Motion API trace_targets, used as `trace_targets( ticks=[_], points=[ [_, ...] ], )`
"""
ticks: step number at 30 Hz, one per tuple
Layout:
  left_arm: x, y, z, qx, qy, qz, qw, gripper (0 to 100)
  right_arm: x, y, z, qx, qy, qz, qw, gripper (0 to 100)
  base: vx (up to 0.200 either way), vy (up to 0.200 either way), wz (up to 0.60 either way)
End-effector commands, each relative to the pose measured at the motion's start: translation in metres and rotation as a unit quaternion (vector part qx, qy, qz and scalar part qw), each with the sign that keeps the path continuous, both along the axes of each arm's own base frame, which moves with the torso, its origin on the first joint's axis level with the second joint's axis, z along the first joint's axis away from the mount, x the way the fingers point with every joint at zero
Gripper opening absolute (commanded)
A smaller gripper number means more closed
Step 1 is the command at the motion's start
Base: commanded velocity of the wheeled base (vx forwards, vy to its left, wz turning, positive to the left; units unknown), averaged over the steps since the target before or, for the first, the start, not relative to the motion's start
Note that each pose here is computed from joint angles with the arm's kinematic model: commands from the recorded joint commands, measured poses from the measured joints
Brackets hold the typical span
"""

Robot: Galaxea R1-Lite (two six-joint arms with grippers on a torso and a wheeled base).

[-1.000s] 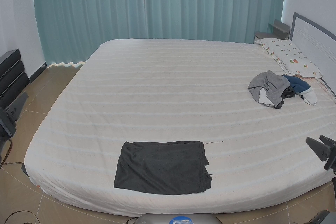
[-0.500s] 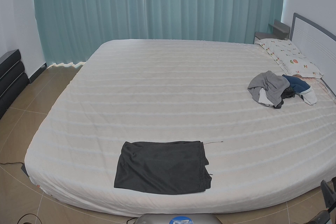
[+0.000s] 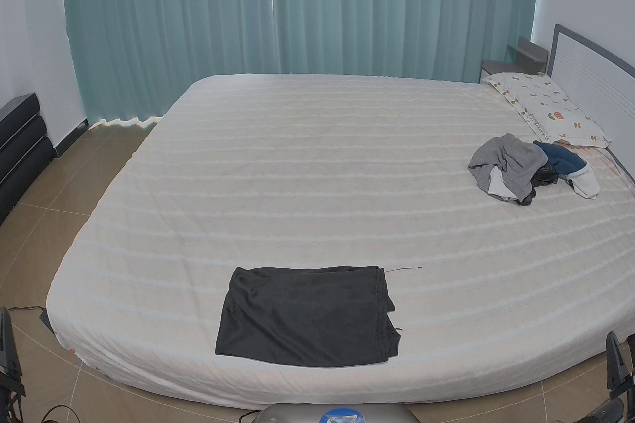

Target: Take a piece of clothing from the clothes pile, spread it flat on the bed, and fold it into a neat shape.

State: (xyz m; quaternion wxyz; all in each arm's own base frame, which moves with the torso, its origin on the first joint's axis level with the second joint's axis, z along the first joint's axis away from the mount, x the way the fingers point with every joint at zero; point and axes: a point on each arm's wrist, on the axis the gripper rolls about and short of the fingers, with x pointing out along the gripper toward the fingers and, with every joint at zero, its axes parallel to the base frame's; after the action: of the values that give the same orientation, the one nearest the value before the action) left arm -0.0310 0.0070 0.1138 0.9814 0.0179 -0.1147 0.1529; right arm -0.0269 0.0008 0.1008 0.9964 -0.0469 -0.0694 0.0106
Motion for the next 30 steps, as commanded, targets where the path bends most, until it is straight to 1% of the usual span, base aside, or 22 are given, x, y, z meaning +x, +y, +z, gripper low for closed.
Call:
trace_targets(
  ticks=[1, 4, 6, 7, 8, 9, 10, 11, 12, 13, 14, 17, 19, 21, 22, 23, 24, 25, 27, 30],
  points=[
    [0.004, 0.001, -0.016, 0.012, 0.016, 0.025, 0.9995, 100, 0.004, 0.0, -0.018, -0.013, 0.032, -0.01, 0.9994, 100, 0.0, 0.0, 0.0],
    [0.005, 0.001, -0.02, 0.01, 0.036, 0.03, 0.9989, 100, 0.004, -0.001, -0.019, 0.002, 0.041, -0.021, 0.999, 100, 0.0, 0.0, 0.0],
    [0.006, 0.001, -0.023, 0.01, 0.051, 0.03, 0.9982, 100, 0.004, -0.001, -0.019, 0.018, 0.04, -0.031, 0.9985, 100, 0.0, 0.0, 0.0],
    [0.006, 0.001, -0.027, 0.009, 0.071, 0.027, 0.997, 100, 0.004, -0.001, -0.02, 0.029, 0.042, -0.029, 0.9983, 100, 0.0, 0.0, 0.0],
    [0.006, 0.001, -0.028, 0.009, 0.075, 0.027, 0.9968, 100, 0.004, -0.001, -0.02, 0.031, 0.043, -0.028, 0.9982, 100, 0.0, 0.0, 0.0],
    [0.007, 0.001, -0.034, 0.004, 0.102, 0.021, 0.9946, 100, 0.004, -0.001, -0.025, 0.043, 0.067, -0.025, 0.9965, 100, 0.0, 0.0, 0.0],
    [0.007, 0.0, -0.034, -0.004, 0.099, 0.009, 0.9951, 100, 0.004, -0.001, -0.026, 0.047, 0.079, -0.028, 0.9953, 100, 0.0, 0.0, 0.0],
    [0.007, 0.0, -0.034, -0.005, 0.097, 0.006, 0.9952, 100, 0.003, -0.001, -0.026, 0.048, 0.079, -0.029, 0.9953, 100, 0.0, 0.0, 0.0],
    [0.007, -0.001, -0.033, -0.022, 0.087, -0.027, 0.9956, 100, 0.004, -0.001, -0.026, 0.045, 0.076, -0.025, 0.9957, 100, 0.0, 0.0, 0.0],
    [0.008, -0.002, -0.033, -0.029, 0.085, -0.044, 0.995, 100, 0.004, -0.001, -0.025, 0.042, 0.073, -0.023, 0.9961, 100, 0.0, 0.0, 0.0],
    [0.008, -0.002, -0.033, -0.03, 0.084, -0.05, 0.9947, 100, 0.004, -0.001, -0.025, 0.041, 0.073, -0.024, 0.9962, 100, 0.0, 0.0, 0.0],
    [0.008, -0.004, -0.032, -0.037, 0.083, -0.088, 0.9919, 100, 0.004, -0.001, -0.025, 0.034, 0.071, -0.02, 0.9967, 100, 0.0, 0.0, 0.0],
    [0.008, -0.005, -0.033, -0.034, 0.084, -0.105, 0.9903, 100, 0.004, -0.001, -0.025, 0.034, 0.071, -0.018, 0.9967, 100, 0.0, 0.0, 0.0],
    [0.008, -0.005, -0.033, -0.032, 0.085, -0.108, 0.99, 100, 0.004, -0.001, -0.025, 0.035, 0.07, -0.018, 0.9968, 100, 0.0, 0.0, 0.0],
    [0.008, -0.006, -0.032, -0.025, 0.086, -0.129, 0.9876, 100, 0.004, -0.001, -0.026, 0.035, 0.071, -0.018, 0.9967, 100, 0.0, 0.0, 0.0],
    [0.008, -0.006, -0.032, -0.025, 0.086, -0.13, 0.9875, 100, 0.004, -0.001, -0.026, 0.035, 0.071, -0.018, 0.9967, 100, 0.0, 0.0, 0.0],
    [0.008, -0.007, -0.039, -0.018, 0.118, -0.15, 0.9815, 100, 0.004, -0.001, -0.025, 0.035, 0.07, -0.018, 0.9968, 100, 0.0, 0.0, 0.0],
    [0.008, -0.007, -0.04, -0.019, 0.13, -0.153, 0.9794, 100, 0.004, -0.001, -0.025, 0.035, 0.07, -0.018, 0.9968, 100, 0.0, 0.0, 0.0],
    [0.008, -0.007, -0.039, -0.012, 0.12, -0.153, 0.9808, 100, 0.004, -0.001, -0.026, 0.035, 0.071, -0.018, 0.9967, 100, 0.0, 0.0, 0.0],
    [0.008, -0.007, -0.039, -0.014, 0.119, -0.152, 0.981, 100, 0.004, -0.001, -0.026, 0.035, 0.071, -0.018, 0.9967, 100, 0.0, 0.0, 0.0]
  ],
)
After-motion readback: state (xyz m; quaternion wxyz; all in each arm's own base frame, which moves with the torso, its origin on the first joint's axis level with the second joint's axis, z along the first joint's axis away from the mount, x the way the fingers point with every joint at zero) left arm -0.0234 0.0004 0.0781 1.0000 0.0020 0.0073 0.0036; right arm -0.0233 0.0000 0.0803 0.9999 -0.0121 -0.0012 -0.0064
